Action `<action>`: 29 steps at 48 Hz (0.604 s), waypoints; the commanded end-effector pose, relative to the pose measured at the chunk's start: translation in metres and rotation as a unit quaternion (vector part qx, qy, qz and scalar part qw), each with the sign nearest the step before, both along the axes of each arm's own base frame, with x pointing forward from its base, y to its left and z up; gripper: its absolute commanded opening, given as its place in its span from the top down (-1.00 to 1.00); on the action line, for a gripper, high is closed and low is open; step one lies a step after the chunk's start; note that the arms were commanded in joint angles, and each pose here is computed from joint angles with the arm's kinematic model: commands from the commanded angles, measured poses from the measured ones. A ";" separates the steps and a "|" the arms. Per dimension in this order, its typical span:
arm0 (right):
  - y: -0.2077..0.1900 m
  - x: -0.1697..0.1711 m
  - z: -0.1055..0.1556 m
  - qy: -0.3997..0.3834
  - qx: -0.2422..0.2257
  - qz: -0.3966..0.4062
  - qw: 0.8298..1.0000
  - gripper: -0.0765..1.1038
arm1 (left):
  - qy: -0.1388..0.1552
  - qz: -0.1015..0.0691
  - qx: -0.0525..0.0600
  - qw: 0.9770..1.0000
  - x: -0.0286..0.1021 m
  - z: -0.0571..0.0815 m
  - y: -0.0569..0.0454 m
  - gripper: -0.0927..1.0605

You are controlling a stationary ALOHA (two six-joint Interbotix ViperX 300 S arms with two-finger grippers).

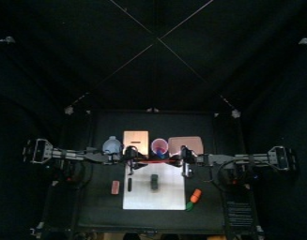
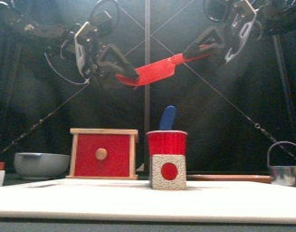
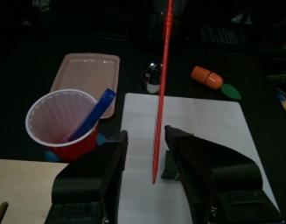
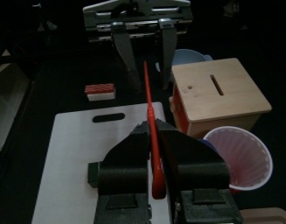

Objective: Cut the sushi into 4 pieces with the knife
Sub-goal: Grasp knife edge with left hand

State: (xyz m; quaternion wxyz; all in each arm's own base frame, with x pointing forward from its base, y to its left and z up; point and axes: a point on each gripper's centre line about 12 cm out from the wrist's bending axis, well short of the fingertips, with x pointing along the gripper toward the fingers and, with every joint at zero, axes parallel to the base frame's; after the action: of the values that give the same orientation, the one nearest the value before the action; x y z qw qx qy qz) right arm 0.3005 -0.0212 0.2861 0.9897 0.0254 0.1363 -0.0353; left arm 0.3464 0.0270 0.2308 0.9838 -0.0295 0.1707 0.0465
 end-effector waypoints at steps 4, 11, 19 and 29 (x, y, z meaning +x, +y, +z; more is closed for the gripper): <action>0.001 0.000 0.006 -0.012 0.000 0.002 1.000 0.51 | -0.012 0.001 0.004 1.000 0.003 0.010 0.002 -0.43; 0.000 0.002 0.005 -0.010 0.002 0.000 1.000 0.51 | 0.006 -0.001 0.003 1.000 0.002 0.006 0.001 -0.27; -0.001 0.003 -0.001 0.004 0.019 -0.007 1.000 0.51 | 0.017 -0.005 0.006 1.000 0.001 0.004 0.000 -0.05; -0.005 0.009 -0.011 0.057 0.046 -0.024 0.997 0.51 | 0.019 -0.010 0.010 1.000 0.001 0.003 -0.002 0.17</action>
State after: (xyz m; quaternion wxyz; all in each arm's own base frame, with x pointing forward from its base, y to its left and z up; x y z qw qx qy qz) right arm 0.3053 -0.0236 0.2675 0.9785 0.0637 0.1902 -0.0490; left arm 0.3434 0.0243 0.2229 0.9775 -0.0177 0.2066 0.0384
